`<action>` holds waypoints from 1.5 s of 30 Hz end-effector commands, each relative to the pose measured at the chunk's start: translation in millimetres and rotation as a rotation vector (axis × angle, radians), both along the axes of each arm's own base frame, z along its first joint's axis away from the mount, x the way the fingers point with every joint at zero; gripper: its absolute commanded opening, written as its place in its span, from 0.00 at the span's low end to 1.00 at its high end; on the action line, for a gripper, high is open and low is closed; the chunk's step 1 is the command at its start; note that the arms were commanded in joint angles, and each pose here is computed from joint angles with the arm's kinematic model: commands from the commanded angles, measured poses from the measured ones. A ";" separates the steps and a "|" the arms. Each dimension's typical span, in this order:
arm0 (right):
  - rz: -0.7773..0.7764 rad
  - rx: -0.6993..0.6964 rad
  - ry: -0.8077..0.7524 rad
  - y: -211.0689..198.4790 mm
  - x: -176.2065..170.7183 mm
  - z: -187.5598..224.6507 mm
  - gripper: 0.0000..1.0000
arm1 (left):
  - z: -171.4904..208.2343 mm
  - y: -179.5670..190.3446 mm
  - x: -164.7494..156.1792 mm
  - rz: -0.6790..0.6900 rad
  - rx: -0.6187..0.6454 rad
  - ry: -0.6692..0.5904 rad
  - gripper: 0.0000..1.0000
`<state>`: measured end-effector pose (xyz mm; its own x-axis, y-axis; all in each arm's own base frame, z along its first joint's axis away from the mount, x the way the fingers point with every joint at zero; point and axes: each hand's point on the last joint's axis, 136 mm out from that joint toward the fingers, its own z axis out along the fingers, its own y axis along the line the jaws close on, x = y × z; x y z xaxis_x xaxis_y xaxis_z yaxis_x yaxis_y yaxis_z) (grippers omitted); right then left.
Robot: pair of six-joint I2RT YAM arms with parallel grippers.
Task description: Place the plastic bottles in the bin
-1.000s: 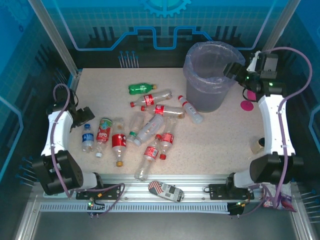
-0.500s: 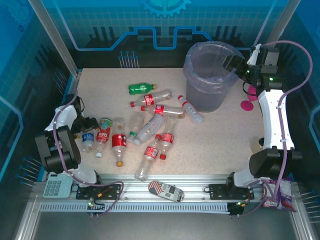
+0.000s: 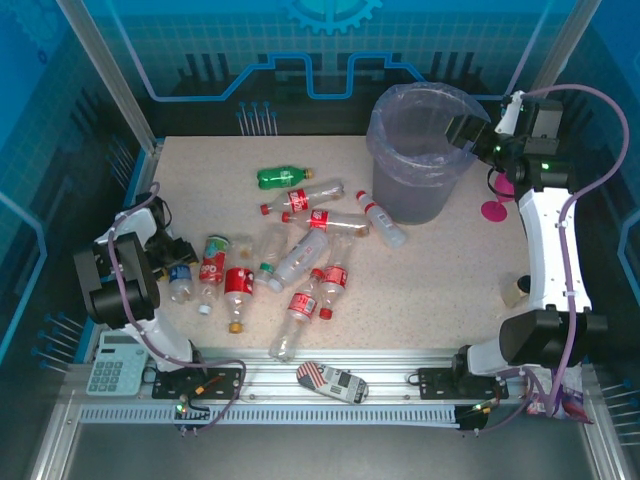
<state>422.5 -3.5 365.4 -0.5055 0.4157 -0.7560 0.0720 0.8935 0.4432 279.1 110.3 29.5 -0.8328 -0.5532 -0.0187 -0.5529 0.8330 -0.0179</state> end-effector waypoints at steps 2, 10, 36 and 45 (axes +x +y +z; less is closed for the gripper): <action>0.033 -0.010 -0.029 5.4 -5.1 7.4 0.97 | 15.4 4.3 12.8 0.006 0.000 -0.060 0.61; 0.117 -0.011 -0.055 24.1 -12.7 21.4 0.97 | 73.0 2.6 30.4 0.008 0.009 -0.204 0.58; 0.956 0.037 0.186 324.6 -94.7 -64.3 0.86 | 292.7 -303.4 150.6 -0.111 -0.914 -0.944 0.48; 0.886 0.049 0.166 338.0 -63.8 -95.6 0.82 | 271.9 -330.9 147.1 -0.131 -0.980 -0.865 0.48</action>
